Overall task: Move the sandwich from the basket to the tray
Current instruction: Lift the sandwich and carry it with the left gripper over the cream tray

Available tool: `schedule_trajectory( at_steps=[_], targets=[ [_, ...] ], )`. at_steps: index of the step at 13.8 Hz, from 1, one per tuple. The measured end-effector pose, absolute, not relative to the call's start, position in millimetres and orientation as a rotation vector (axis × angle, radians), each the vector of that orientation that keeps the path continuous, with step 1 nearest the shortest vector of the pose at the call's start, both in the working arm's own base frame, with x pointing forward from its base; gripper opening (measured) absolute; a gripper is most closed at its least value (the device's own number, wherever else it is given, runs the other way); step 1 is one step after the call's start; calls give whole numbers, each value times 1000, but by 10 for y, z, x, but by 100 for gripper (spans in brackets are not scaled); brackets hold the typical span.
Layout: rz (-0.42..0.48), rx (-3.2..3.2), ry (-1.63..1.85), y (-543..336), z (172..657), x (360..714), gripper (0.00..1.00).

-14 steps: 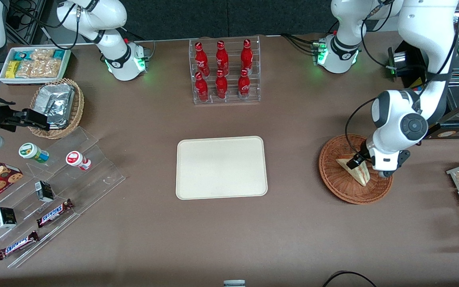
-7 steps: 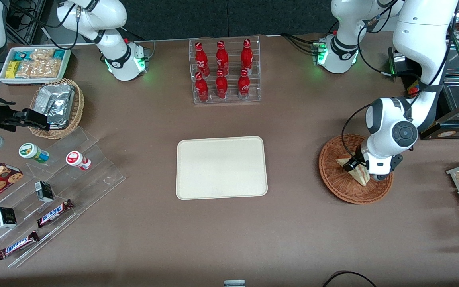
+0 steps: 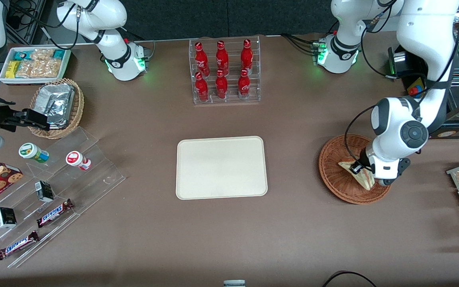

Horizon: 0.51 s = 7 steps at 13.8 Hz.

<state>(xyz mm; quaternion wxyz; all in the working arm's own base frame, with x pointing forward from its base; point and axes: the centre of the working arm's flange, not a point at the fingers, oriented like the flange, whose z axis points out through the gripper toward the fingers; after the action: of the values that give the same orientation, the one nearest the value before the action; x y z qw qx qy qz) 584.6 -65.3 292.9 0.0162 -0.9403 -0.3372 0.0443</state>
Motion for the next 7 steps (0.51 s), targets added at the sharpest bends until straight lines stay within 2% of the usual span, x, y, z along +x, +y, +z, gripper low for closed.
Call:
schedule_trajectory(
  at_steps=[2,4,7],
  targets=[
    [171,-2914,-1017,-1136,3406,5944,22],
    [146,-2930,-973,-1830,3772,5936,21],
    [110,-2969,-872,-2937,3902,5632,22]
  ],
)
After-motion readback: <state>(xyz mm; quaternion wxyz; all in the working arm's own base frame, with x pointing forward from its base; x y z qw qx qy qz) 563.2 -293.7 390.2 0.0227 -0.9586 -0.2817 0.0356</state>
